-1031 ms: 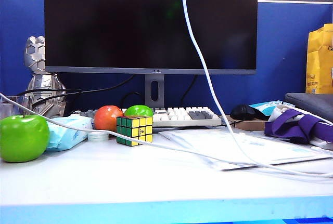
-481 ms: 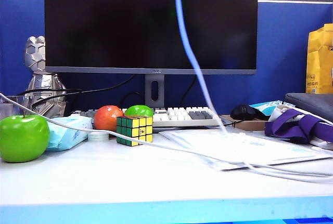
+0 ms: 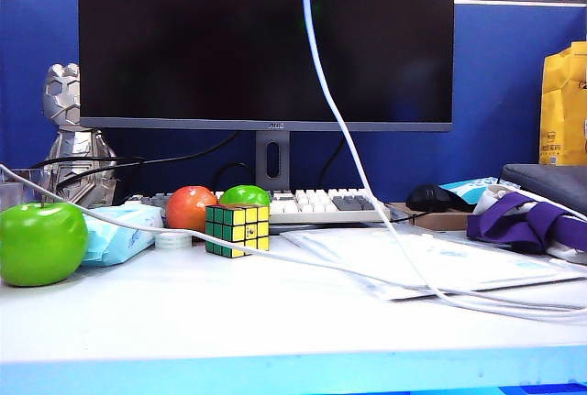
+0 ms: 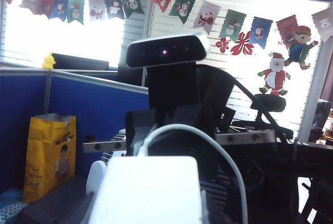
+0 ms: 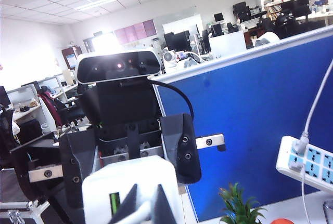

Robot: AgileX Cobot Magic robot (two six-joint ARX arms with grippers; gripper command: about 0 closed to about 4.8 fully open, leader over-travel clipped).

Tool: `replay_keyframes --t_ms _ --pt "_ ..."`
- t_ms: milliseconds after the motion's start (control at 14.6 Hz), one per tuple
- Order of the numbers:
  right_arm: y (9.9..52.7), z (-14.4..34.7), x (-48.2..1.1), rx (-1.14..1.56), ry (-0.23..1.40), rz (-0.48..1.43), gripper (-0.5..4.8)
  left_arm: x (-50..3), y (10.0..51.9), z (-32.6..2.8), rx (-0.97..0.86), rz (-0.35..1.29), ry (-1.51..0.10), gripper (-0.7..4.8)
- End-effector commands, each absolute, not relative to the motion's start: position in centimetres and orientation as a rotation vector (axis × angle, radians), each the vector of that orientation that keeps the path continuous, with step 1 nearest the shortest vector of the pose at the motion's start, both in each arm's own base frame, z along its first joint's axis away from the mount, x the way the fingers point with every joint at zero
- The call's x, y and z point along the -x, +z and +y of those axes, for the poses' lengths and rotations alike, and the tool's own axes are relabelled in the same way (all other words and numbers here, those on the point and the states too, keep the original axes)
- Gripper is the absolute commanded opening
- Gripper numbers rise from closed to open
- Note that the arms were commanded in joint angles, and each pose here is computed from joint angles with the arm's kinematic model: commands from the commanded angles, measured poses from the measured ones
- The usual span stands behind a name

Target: Pick up the Type-C charging cable and the charging base, insert one end of the Type-C charger into the corresponding slot on the base, and finally place the plugged-in charger back on the table.

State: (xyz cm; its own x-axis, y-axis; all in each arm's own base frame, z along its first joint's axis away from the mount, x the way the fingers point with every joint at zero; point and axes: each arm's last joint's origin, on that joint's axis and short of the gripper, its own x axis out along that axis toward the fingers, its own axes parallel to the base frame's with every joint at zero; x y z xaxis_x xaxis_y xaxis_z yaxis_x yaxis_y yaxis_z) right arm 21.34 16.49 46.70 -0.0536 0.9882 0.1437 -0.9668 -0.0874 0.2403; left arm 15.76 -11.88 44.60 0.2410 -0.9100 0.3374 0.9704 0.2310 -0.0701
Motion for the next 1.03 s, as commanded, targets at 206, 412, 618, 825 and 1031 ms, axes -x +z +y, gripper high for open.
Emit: replay_keyframes --t_ms 206,412,618,825,1031 --pt "44.6 19.0 -20.3 -0.316 1.781 0.292 -0.05 -15.1 46.2 -11.5 0.288 -0.385 -1.289 -0.05" --pt "44.1 20.1 -20.0 -0.321 1.811 0.338 -0.05 -15.1 46.2 -11.5 0.299 -0.373 -1.300 -0.06" --pt "44.1 20.2 -20.0 -0.322 1.807 0.332 -0.05 -15.1 46.2 -11.5 0.297 -0.372 -1.306 -0.05" --pt "44.3 18.7 -21.0 -0.371 1.735 0.365 3.37 -15.1 46.2 -11.5 0.296 -0.371 -1.307 -0.06" --pt "44.9 17.6 -21.0 -0.377 1.681 0.332 3.38 -15.1 46.1 -11.5 0.287 -0.374 -1.297 -0.05"
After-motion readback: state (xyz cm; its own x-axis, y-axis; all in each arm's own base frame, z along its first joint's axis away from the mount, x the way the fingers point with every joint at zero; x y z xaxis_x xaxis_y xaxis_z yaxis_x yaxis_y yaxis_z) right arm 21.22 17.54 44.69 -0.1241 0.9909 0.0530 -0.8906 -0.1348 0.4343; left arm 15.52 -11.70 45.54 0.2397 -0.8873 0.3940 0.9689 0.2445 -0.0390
